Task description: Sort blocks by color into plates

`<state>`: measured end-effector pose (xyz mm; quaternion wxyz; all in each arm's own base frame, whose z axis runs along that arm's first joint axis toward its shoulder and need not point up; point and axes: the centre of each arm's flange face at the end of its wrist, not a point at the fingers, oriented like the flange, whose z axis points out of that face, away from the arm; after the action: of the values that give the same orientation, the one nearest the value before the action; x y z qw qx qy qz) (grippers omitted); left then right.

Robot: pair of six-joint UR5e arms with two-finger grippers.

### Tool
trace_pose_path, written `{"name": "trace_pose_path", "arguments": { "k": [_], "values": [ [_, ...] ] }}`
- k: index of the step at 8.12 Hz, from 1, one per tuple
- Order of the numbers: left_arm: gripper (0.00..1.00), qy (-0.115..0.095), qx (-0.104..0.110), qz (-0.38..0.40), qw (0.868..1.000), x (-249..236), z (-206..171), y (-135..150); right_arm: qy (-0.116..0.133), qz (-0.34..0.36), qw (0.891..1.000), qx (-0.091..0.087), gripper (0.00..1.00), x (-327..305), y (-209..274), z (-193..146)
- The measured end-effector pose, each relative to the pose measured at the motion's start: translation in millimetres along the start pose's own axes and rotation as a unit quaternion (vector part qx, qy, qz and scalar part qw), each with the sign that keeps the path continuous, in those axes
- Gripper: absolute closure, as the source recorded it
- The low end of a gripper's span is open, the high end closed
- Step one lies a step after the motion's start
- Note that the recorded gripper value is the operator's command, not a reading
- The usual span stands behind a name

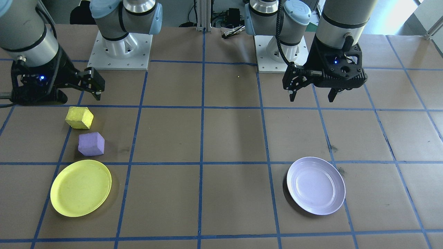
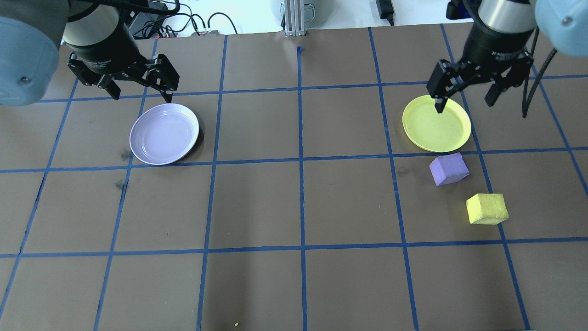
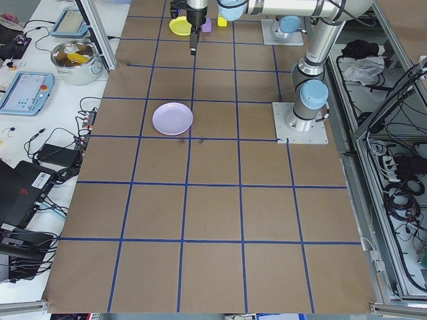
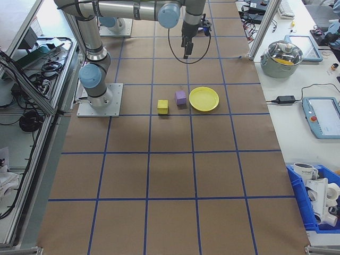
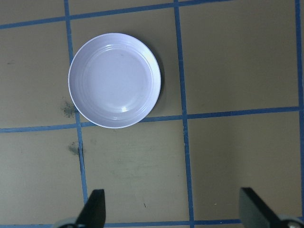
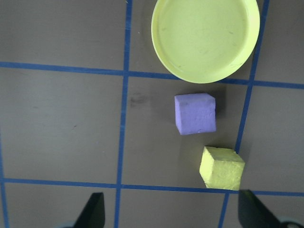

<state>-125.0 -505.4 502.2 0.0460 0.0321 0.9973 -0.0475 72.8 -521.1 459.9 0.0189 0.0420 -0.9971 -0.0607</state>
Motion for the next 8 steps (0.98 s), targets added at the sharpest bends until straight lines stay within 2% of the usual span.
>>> {"name": "trace_pose_path", "arguments": {
  "k": [2, 3, 4, 6, 8],
  "values": [
    [0.00, 0.000, -0.001, -0.001, 1.000, -0.2, 0.9, 1.4, 0.030, -0.014, 0.999, -0.005, 0.02, 54.7, 1.2, 85.5],
    [0.00, 0.000, -0.001, -0.001, 1.000, -0.1, 1.3, 1.5, 0.036, -0.023, 0.999, -0.006, 0.02, 72.6, 6.3, 123.4],
    [0.00, 0.000, -0.002, -0.001, 1.000, -0.1, 1.5, 1.5, 0.033, -0.021, 0.999, -0.018, 0.02, 89.3, 12.5, 157.1],
    [0.00, 0.001, -0.002, -0.001, 1.000, -0.5, 2.1, 1.2, 0.018, -0.010, 0.998, -0.053, 0.03, 108.8, 23.5, 206.7],
    [0.00, 0.001, -0.002, -0.001, 1.000, -0.8, 2.3, 1.1, 0.009, -0.010, 0.995, -0.097, 0.08, 113.9, 23.9, 247.0]
  ]
}}
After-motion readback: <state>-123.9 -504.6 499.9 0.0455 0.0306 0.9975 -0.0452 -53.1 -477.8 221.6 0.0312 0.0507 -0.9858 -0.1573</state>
